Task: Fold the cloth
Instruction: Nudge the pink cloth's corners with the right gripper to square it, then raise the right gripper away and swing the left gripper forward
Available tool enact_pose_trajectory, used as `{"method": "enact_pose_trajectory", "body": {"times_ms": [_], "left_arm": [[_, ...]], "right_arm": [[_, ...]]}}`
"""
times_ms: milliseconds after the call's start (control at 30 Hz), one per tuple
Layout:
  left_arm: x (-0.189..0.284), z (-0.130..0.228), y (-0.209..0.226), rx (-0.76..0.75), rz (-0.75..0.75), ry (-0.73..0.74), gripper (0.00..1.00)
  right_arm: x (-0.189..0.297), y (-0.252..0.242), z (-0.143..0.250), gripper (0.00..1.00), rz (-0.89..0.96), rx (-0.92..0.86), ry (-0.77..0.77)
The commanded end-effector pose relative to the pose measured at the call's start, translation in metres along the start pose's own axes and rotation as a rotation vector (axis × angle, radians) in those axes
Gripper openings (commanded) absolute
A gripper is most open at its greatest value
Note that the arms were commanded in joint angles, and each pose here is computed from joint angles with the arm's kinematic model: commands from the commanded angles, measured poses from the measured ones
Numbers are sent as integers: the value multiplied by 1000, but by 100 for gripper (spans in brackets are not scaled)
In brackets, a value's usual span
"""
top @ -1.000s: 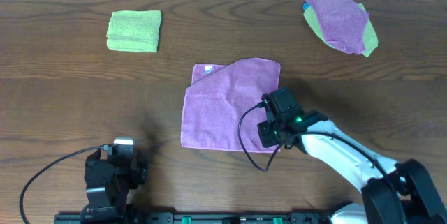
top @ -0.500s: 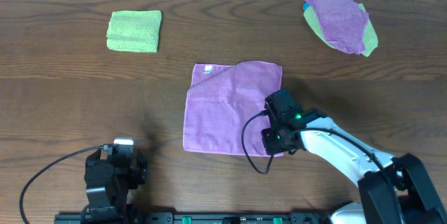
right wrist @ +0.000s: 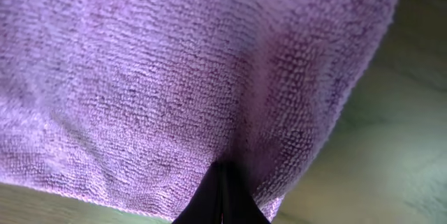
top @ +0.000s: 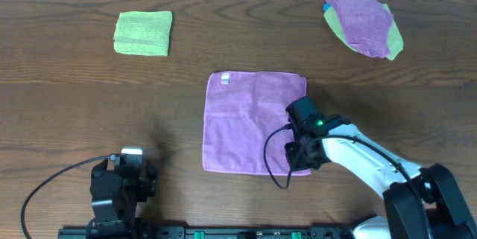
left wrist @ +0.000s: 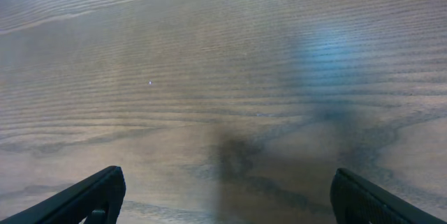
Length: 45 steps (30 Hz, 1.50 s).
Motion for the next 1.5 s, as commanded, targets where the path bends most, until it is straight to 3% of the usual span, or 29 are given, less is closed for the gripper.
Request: {"method": "enact_pose_trajectory", "body": {"times_ms": [0,133,233,400,467,500,567,633,667,867,1467], "left_arm": [[-4,8,0,-1,-4,28,95],[-4,8,0,-1,-4,28,95],[-4,8,0,-1,-4,28,95],[-4,8,0,-1,-4,28,95],[-4,8,0,-1,-4,28,95],[-4,8,0,0,-4,28,95],[-4,8,0,0,-4,28,95],[-4,8,0,-1,-4,28,95],[-4,8,0,-1,-4,28,95],[-4,8,0,-1,-4,28,95],[-4,8,0,-1,-4,28,95]], "right_arm": [[-4,-13,6,1,78,-58,30],[-2,-15,3,1,88,-72,14],[5,-14,-8,7,85,-60,-23],[41,-4,-47,3,10,-21,-144],[60,1,-63,19,-32,-6,-196],[78,4,-76,40,-43,0,-242],[111,5,-95,68,-35,46,-324],[141,3,-110,91,17,94,-400],[156,0,-117,95,64,103,-438],[202,-7,-129,99,172,132,-532],[205,-3,-133,99,156,199,-559]]}}
Point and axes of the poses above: each gripper's point midway between its finger pads, its own x axis back along the fingers, its own y axis along the line the jaws close on, z = x × y, the point moved 7 cm from there along x, back along the fingers, and after that the axes turned 14 degrees about x, right-handed, at the moved point
